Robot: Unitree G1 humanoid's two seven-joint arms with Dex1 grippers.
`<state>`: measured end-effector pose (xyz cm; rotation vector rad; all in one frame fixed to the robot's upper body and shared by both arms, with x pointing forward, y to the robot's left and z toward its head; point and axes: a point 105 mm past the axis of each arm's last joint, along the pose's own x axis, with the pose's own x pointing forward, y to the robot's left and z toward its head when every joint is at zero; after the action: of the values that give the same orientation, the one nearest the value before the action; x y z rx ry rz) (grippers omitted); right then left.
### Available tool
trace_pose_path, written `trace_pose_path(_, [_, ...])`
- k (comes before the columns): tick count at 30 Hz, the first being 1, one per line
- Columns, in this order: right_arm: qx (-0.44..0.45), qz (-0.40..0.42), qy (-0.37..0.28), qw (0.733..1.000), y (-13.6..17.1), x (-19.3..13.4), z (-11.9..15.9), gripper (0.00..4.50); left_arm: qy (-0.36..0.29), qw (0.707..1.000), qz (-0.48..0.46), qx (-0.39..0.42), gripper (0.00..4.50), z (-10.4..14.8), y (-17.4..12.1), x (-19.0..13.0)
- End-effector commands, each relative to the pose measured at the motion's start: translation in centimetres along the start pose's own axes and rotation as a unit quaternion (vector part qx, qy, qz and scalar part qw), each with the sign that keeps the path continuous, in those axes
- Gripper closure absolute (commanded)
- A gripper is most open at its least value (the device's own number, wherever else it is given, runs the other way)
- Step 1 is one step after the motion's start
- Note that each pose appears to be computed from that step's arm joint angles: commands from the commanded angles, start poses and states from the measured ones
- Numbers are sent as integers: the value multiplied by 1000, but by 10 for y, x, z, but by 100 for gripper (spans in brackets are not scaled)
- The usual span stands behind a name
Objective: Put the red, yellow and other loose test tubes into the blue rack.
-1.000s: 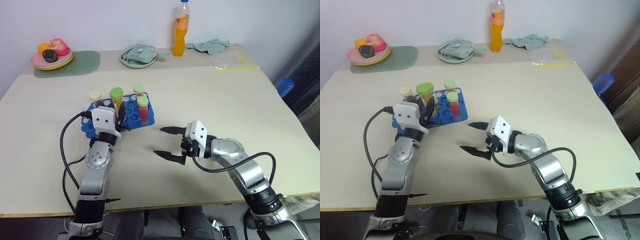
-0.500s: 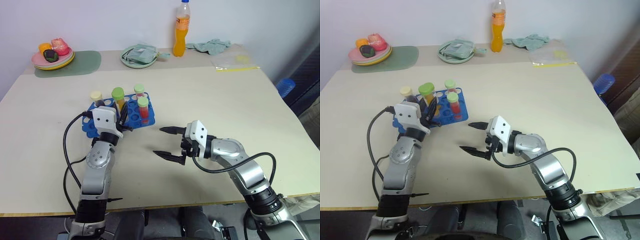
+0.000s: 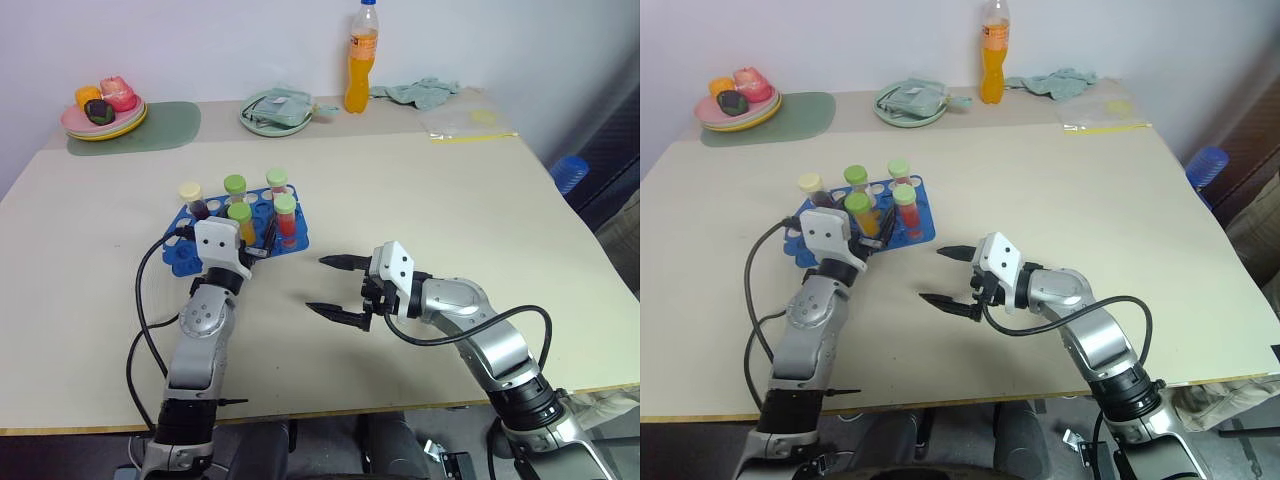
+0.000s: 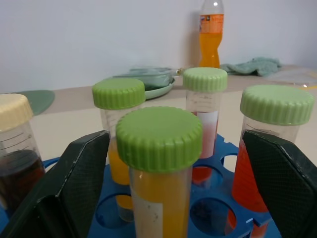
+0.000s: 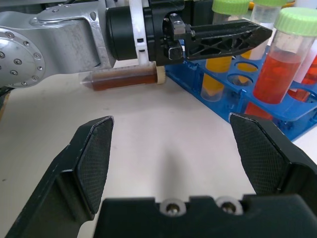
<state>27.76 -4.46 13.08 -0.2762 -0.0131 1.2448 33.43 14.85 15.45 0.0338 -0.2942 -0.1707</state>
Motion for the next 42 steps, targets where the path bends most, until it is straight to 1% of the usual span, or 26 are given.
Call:
trace_pose_path(1, [-17,3,-20,1000,3,-1,14,37,-64,998,-10,6,10,53,19,-12])
trace_pose_path(5, [-8,10,-19,1000,4,-2,13,37,-63,997,-35,19,10,87,36,-30])
trace_pose_path(7, [-7,15,-19,1000,5,-3,12,37,-32,999,-41,-3,10,96,42,-34])
trace_pose_path(8, [-8,19,-18,1000,5,-3,12,37,13,999,-41,-14,10,92,45,-36])
trace_pose_path(10, [-12,27,-12,1000,4,-6,11,37,123,991,-42,26,10,77,49,-45])
trace_pose_path(11, [-20,30,-7,999,3,-7,11,37,180,982,-41,49,10,67,51,-51])
trace_pose_path(13, [-40,40,2,998,-1,-11,13,37,302,950,-40,71,10,46,56,-68])
trace_pose_path(14, [-44,46,5,998,-3,-14,15,37,343,936,-45,65,10,40,55,-74])
trace_pose_path(15, [-47,51,6,998,-5,-15,18,37,368,927,-55,44,10,35,53,-79])
trace_pose_path(17, [-58,58,6,997,-10,-17,23,37,434,896,-87,22,10,21,52,-89])
trace_pose_path(19, [-65,65,6,996,-10,-16,25,37,460,884,-72,33,10,16,58,-87])
trace_pose_path(22, [-69,82,7,994,-1,-13,22,37,487,871,-68,6,10,5,51,-85])
trace_pose_path(24, [-70,85,7,994,3,-11,21,37,505,862,-50,8,10,-3,52,-85])
trace_pose_path(27, [-67,83,3,994,5,-8,22,37,508,861,-23,-21,10,-9,45,-80])
trace_pose_path(30, [-66,81,1,995,7,-6,23,37,526,849,-2,-40,91,-11,38,-79])
trace_pose_path(34, [-60,75,-1,995,10,-5,23,37,542,839,26,-50,297,-10,34,-77])
trace_pose_path(35, [-59,74,-1,996,11,-5,23,37,537,842,19,-46,342,-6,33,-77])
trace_pose_path(36, [-58,73,-1,996,11,-6,23,37,532,846,-1,-34,376,0,30,-77])
trace_pose_path(38, [-57,72,-1,996,12,-6,23,37,524,850,-41,-18,376,11,27,-84])
trace_pose_path(39, [-56,71,0,996,12,-7,23,37,510,858,-56,-6,376,19,28,-86])
trace_pose_path(40, [-56,70,0,996,12,-7,23,37,484,872,-67,16,376,28,30,-86])
trace_pose_path(42, [-54,70,1,996,11,-8,22,37,392,914,-81,63,376,52,35,-78])
